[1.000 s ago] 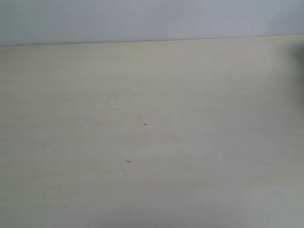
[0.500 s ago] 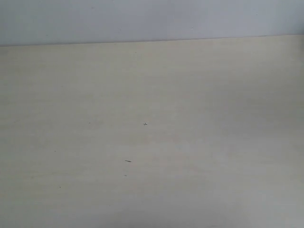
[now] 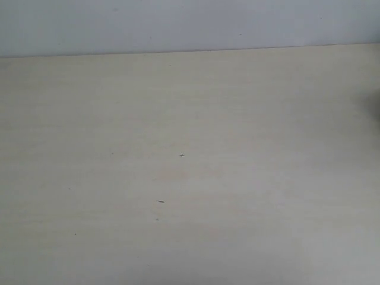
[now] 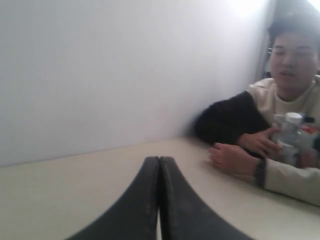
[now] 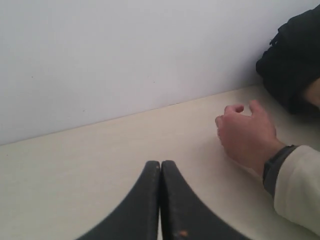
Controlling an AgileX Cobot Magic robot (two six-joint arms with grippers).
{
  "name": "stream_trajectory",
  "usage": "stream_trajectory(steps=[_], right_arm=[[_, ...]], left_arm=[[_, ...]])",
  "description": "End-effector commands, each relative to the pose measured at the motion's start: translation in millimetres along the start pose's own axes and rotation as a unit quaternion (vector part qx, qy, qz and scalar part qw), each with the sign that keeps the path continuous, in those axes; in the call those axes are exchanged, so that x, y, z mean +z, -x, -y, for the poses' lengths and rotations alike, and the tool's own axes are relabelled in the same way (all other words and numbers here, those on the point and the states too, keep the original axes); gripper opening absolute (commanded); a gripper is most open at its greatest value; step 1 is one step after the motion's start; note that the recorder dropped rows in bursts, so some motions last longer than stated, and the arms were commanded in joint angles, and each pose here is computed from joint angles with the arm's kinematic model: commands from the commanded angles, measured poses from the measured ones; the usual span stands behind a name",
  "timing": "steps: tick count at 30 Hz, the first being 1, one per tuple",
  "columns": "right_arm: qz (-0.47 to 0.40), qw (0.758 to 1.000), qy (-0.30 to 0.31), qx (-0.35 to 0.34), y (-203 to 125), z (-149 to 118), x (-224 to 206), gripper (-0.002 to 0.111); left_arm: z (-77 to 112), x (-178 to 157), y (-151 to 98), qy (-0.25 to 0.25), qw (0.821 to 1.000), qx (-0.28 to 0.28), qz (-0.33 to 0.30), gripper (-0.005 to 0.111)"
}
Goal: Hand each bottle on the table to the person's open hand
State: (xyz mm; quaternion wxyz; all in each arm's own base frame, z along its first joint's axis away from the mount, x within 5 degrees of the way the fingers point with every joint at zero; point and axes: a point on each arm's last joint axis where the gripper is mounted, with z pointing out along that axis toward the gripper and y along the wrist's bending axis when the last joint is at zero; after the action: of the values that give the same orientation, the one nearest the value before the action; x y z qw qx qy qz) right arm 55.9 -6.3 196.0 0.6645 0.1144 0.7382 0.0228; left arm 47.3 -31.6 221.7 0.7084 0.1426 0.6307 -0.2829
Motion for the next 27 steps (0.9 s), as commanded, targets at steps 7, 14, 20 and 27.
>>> stream_trajectory(steps=[7,14,20,27], right_arm=[[0.001,1.0,-0.001,0.0,-1.1,0.3,-0.2,0.0],[0.001,1.0,-0.001,0.0,-1.1,0.3,-0.2,0.0],[0.001,1.0,-0.001,0.0,-1.1,0.3,-0.2,0.0],[0.001,1.0,-0.001,0.0,-1.1,0.3,-0.2,0.0]], left_arm=[[-21.3,-6.4,1.7,0.196,0.973,0.119,0.007,0.0],[-23.0,-6.9,-3.9,0.209,0.967,0.14,-0.029,0.0],[-23.0,-6.9,-3.9,0.209,0.967,0.14,-0.029,0.0],[-23.0,-6.9,-5.1,0.208,0.968,0.133,-0.035,0.0]])
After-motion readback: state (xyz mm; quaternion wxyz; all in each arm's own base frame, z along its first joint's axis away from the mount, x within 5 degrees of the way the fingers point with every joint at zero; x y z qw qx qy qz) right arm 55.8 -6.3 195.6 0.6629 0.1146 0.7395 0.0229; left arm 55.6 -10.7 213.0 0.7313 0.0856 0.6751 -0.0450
